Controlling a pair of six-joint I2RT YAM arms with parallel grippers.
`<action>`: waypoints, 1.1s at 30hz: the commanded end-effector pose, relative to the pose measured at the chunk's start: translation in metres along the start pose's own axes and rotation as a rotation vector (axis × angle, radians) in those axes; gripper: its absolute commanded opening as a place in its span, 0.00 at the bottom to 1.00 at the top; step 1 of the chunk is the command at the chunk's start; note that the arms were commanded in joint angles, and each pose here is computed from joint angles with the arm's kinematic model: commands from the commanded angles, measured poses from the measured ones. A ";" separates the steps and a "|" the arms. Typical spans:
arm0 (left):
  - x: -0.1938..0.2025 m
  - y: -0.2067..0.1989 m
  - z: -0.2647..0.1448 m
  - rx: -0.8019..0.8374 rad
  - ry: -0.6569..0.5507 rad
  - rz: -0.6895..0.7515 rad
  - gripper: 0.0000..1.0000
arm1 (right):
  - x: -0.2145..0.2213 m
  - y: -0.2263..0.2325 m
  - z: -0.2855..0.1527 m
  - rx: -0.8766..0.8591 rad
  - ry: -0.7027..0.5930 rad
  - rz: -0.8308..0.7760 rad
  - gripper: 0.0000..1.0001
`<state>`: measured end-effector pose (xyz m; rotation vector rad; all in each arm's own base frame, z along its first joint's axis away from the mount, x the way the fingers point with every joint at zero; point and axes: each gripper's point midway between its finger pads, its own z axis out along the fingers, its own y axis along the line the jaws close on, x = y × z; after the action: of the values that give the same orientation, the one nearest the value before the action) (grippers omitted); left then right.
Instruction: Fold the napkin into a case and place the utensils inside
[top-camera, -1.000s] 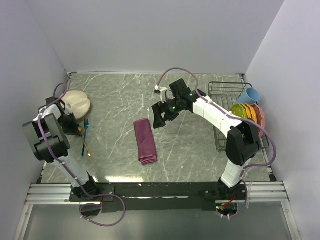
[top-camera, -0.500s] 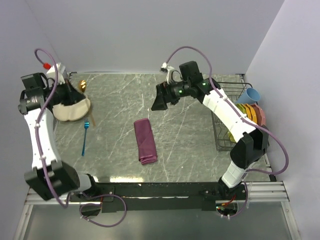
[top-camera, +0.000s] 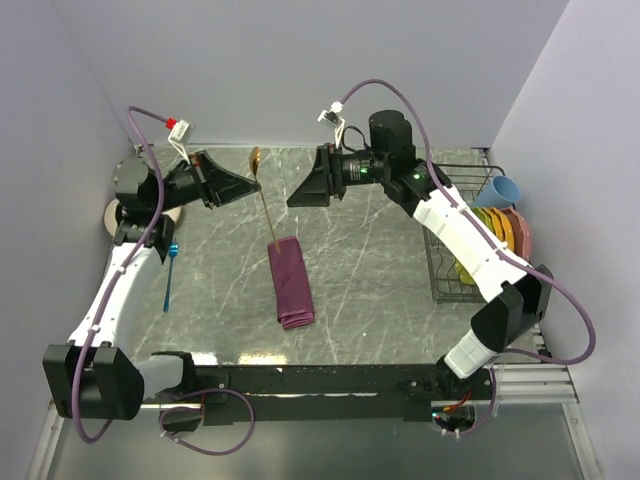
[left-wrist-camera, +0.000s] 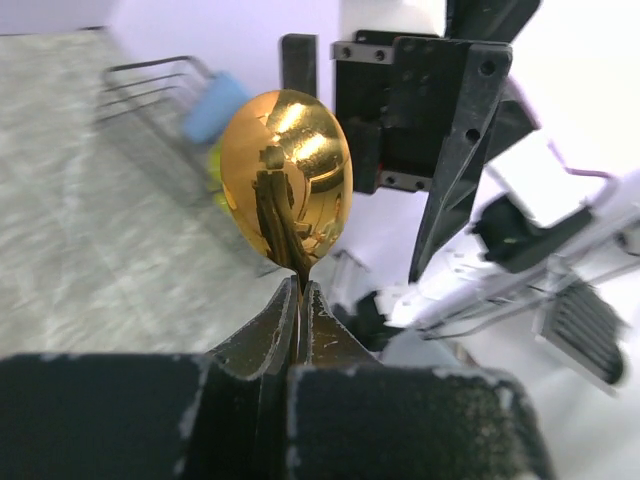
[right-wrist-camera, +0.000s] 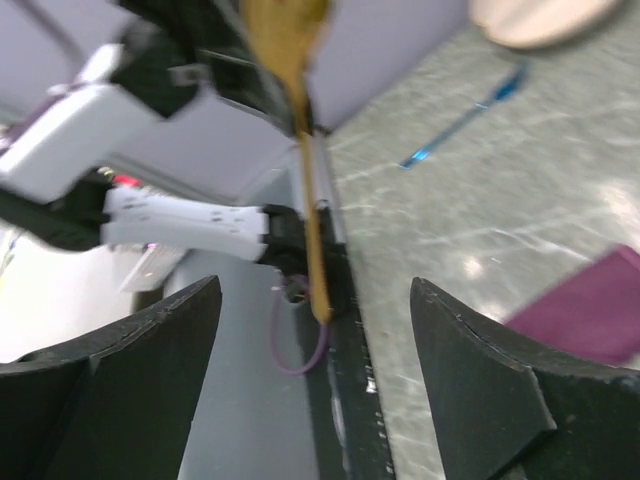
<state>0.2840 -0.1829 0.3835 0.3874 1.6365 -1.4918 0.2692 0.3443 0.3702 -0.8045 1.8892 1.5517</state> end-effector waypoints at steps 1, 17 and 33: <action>-0.011 -0.059 0.005 0.192 -0.025 0.080 0.01 | -0.015 0.047 -0.006 -0.120 -0.056 -0.053 0.80; -0.005 -0.077 0.026 0.278 0.039 0.051 0.01 | -0.023 0.073 0.001 -0.262 -0.063 -0.077 0.50; -0.002 -0.086 0.031 0.302 0.066 0.056 0.01 | -0.008 0.060 0.009 -0.251 -0.031 -0.016 0.46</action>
<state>0.2477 -0.2308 0.4240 0.5678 1.5149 -1.7284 0.2348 0.3617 0.4056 -0.8681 1.7318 1.7933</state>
